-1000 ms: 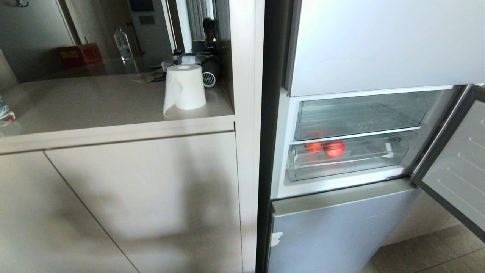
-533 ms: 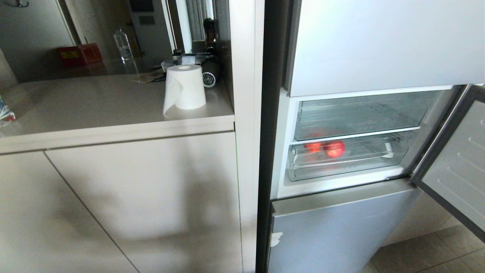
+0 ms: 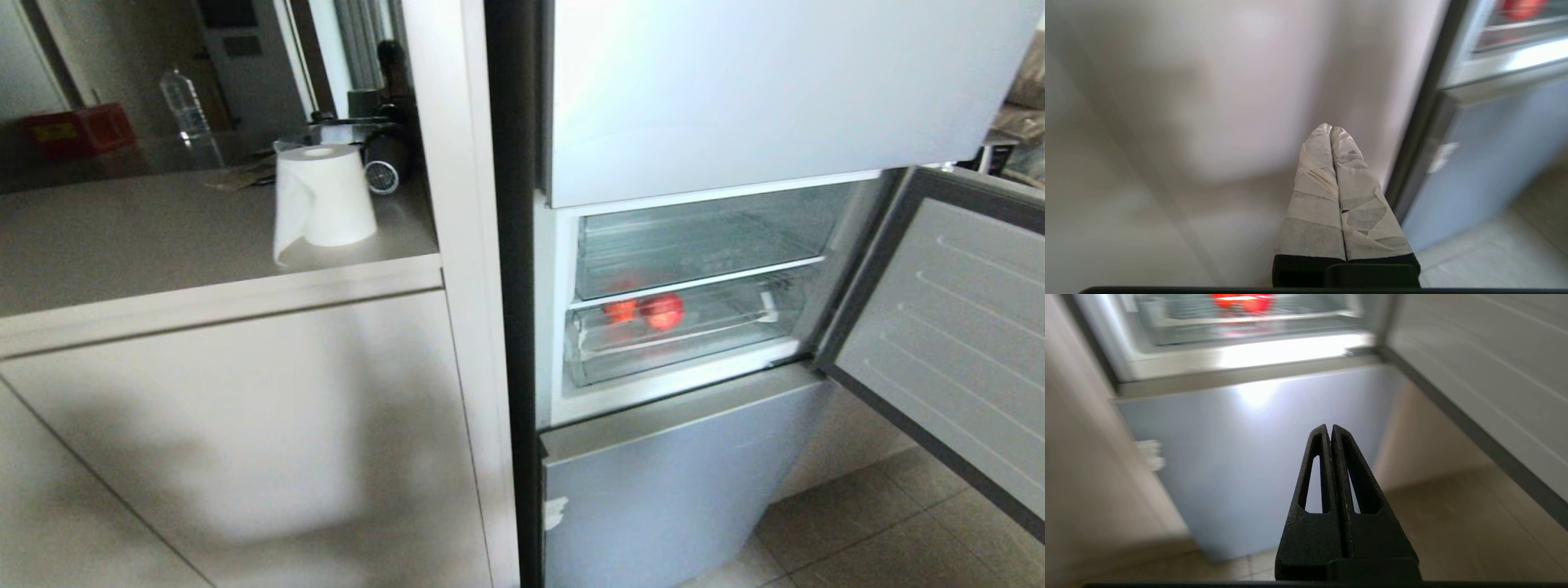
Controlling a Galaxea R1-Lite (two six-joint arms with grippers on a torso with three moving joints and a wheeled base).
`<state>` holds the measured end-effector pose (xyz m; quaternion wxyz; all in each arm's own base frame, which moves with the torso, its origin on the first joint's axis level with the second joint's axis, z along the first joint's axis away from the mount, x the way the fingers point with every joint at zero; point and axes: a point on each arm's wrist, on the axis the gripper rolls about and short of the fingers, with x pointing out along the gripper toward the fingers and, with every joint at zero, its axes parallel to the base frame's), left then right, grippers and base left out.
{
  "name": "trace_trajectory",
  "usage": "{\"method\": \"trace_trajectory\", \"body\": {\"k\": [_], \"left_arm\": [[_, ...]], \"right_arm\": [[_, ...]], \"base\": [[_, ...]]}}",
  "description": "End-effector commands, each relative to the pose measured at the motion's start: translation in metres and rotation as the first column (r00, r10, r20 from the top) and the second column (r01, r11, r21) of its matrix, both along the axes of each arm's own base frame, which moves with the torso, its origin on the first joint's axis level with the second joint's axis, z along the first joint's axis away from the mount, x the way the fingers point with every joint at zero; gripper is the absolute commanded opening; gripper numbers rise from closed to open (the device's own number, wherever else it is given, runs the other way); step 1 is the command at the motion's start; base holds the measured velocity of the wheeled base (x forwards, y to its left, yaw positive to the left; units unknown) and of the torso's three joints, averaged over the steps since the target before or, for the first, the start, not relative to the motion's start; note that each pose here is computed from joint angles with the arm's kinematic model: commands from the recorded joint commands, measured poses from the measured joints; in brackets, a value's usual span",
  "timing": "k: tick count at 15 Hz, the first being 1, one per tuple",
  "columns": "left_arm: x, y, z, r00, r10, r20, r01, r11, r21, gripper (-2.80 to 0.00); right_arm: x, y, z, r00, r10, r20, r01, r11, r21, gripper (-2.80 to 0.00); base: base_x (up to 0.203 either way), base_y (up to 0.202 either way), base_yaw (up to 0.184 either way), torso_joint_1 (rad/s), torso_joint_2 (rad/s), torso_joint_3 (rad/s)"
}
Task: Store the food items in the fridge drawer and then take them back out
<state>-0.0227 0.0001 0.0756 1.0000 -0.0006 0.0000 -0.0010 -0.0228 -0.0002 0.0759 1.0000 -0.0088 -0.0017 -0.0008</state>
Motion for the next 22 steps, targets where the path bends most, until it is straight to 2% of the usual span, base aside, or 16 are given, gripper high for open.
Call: {"method": "trace_trajectory", "body": {"k": [1, 11, 13, 14, 15, 17, 18, 19, 20, 22], "left_arm": [[0.0, 0.0, 0.0, 1.0, 0.001, 0.0, -0.001, 1.0, 0.0, -2.8], [0.0, 0.0, 0.0, 1.0, -0.001, 0.0, 0.001, 1.0, 0.0, -2.8], [0.0, 0.0, 0.0, 1.0, -0.001, 0.0, 0.001, 1.0, 0.0, -2.8], [0.0, 0.0, 0.0, 1.0, -0.001, 0.0, 0.001, 1.0, 0.0, -2.8], [0.0, 0.0, 0.0, 1.0, 0.0, 0.0, 0.0, 1.0, 0.0, -2.8], [0.0, 0.0, 0.0, 1.0, 0.0, 0.0, 0.0, 1.0, 0.0, -2.8], [0.0, 0.0, 0.0, 1.0, 0.002, 0.0, -0.002, 1.0, 0.0, -2.8], [0.0, 0.0, 0.0, 1.0, 0.0, 0.0, 0.0, 1.0, 0.0, -2.8], [0.0, 0.0, 0.0, 1.0, 0.0, 0.0, 0.0, 1.0, 0.0, -2.8], [0.0, 0.0, 0.0, 1.0, 0.0, 0.0, 0.0, 1.0, 0.0, -2.8]], "right_arm": [[0.0, 0.0, 0.0, 1.0, 0.0, -0.003, 0.0, 1.0, -0.001, -2.8], [0.0, 0.0, 0.0, 1.0, 0.002, -0.003, -0.001, 1.0, 0.005, -2.8], [0.0, 0.0, 0.0, 1.0, -0.001, -0.003, 0.002, 1.0, 0.024, -2.8], [0.0, 0.0, 0.001, 1.0, 0.0, 0.01, 0.0, 1.0, 0.016, -2.8], [-0.002, 0.0, 0.013, 0.996, -0.005, 0.089, 0.002, 1.0, 0.031, -2.8], [-0.006, 0.0, 0.053, 0.976, -0.028, 0.218, 0.0, 0.992, 0.127, -2.8], [-0.012, -0.001, 0.08, 0.958, -0.063, 0.28, 0.002, 0.977, 0.213, -2.8], [-0.017, -0.002, 0.107, 0.938, -0.107, 0.328, -0.009, 0.943, 0.333, -2.8], [-0.015, -0.002, 0.128, 0.93, -0.156, 0.333, -0.009, 0.896, 0.445, -2.8], [0.015, -0.002, 0.149, 0.927, -0.298, 0.227, 0.115, 0.804, 0.584, -2.8]], "base": [[0.001, 0.007, -0.173, -0.002, 0.0, 0.003], [0.001, 0.008, -0.175, 0.003, 0.0, 0.004], [-0.002, 0.007, -0.166, 0.01, 0.0, 0.004], [0.002, 0.001, -0.135, 0.0, 0.0, -0.003], [-0.001, 0.001, -0.109, 0.004, 0.0, 0.002], [0.0, 0.0, 0.0, 0.0, 0.0, 0.0], [0.0, 0.0, 0.0, 0.0, 0.0, 0.0], [0.0, 0.0, 0.0, 0.0, 0.0, 0.0], [0.0, 0.0, 0.0, 0.0, 0.0, 0.0], [0.0, 0.0, 0.0, 0.0, 0.0, 0.0]]}}
